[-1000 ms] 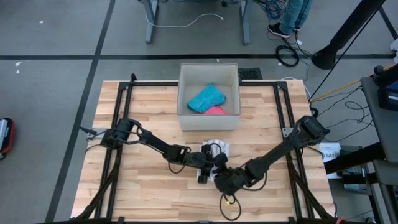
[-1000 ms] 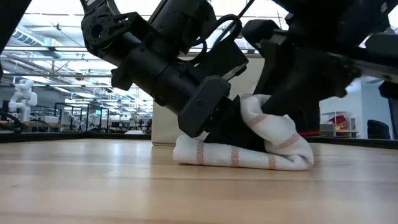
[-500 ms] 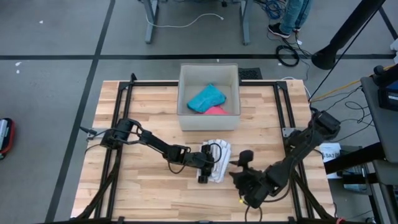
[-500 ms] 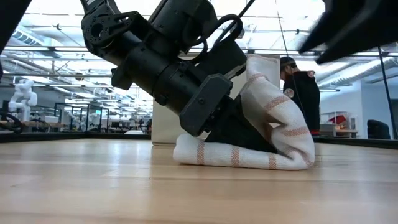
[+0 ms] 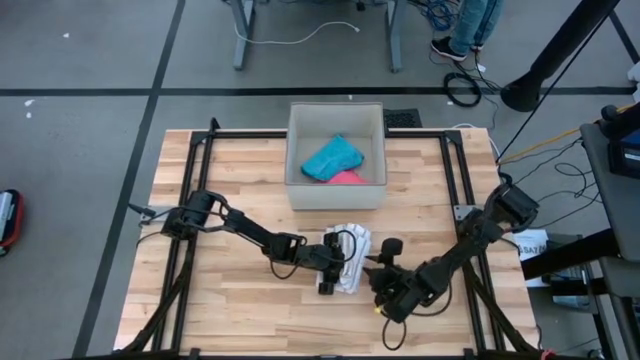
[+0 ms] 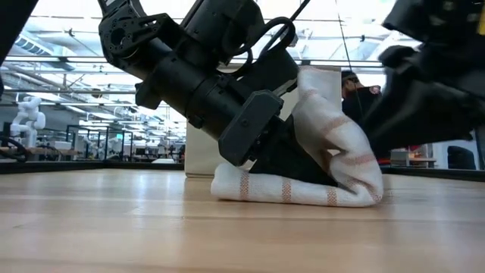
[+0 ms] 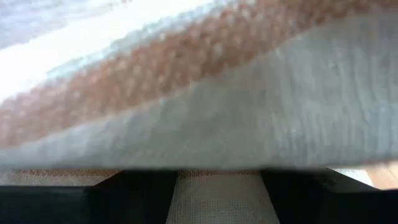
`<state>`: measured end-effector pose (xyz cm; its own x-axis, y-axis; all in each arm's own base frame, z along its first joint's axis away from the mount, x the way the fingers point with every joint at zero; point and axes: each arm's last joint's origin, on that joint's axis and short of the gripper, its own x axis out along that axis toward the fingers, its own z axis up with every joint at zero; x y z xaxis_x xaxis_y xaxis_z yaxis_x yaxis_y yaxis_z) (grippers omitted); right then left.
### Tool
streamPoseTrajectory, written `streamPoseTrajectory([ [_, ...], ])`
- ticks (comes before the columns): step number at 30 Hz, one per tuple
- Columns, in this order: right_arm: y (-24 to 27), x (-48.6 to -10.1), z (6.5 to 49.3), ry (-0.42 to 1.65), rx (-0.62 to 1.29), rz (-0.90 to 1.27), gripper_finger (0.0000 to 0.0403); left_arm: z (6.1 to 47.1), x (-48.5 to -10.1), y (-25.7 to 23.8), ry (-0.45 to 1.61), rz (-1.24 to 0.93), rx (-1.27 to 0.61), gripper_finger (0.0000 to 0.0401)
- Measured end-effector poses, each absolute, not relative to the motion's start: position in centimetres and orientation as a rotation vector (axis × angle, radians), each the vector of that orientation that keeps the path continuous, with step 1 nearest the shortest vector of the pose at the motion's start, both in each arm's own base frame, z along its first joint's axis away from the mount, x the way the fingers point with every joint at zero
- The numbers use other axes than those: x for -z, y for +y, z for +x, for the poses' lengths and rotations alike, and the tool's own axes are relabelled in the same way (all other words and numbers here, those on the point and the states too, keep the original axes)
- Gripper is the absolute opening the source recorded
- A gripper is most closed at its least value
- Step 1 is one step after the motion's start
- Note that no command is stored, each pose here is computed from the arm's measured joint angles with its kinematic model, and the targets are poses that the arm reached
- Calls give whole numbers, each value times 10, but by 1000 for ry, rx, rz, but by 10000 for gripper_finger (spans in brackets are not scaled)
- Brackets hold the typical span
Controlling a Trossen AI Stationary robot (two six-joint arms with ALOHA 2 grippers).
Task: Fold towel
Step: Fold the white towel
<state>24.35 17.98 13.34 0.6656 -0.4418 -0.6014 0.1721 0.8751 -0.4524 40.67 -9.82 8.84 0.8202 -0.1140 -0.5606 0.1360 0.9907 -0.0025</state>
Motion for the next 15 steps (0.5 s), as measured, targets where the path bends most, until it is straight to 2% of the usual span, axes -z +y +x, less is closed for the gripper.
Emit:
streamPoseTrajectory([
  [8,175,-138,262,689,311,-426,141,396,-110,-113,610,229,115,227],
  [15,172,-137,264,706,300,-432,141,378,-151,-127,605,424,-1,227],
])
